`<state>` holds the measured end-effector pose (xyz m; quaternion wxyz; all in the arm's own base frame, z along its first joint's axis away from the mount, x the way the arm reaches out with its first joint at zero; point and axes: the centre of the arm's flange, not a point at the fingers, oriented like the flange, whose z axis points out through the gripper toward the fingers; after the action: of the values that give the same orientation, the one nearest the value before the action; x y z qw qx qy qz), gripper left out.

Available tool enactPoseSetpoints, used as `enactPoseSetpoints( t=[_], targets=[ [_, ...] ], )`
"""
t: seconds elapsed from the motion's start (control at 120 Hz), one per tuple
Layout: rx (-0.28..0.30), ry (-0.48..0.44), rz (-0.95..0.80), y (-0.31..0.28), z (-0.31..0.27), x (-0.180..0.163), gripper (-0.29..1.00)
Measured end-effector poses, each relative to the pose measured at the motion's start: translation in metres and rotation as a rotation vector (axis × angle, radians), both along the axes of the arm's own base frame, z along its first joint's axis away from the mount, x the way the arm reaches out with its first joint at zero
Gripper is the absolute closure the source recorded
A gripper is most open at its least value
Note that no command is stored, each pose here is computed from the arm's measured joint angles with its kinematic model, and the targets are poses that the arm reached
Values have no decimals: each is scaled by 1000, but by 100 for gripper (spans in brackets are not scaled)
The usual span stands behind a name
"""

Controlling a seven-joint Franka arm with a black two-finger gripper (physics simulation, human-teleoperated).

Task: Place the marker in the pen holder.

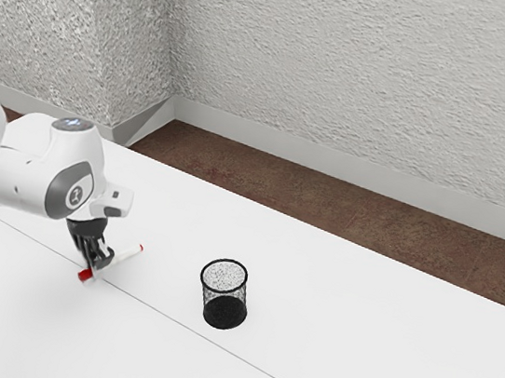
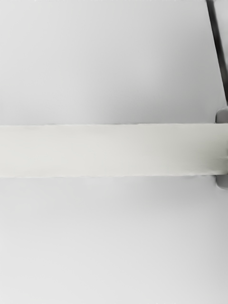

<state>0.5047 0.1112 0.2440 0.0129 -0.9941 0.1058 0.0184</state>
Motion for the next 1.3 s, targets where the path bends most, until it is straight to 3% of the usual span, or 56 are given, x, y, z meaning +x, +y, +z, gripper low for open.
enactPoseSetpoints(
  t=[0.192,0.442,0.658,0.858,1.15,1.3],
  targets=[
    [-2,-66,-2,-3,37,8,76],
    [8,-104,-70,-34,132,70,79],
    [-6,34,-128,-92,179,96,78],
    [-31,203,-167,-161,206,87,77],
    [-39,366,-186,-238,198,88,78],
    [-27,427,-163,-249,175,94,77]
  ],
)
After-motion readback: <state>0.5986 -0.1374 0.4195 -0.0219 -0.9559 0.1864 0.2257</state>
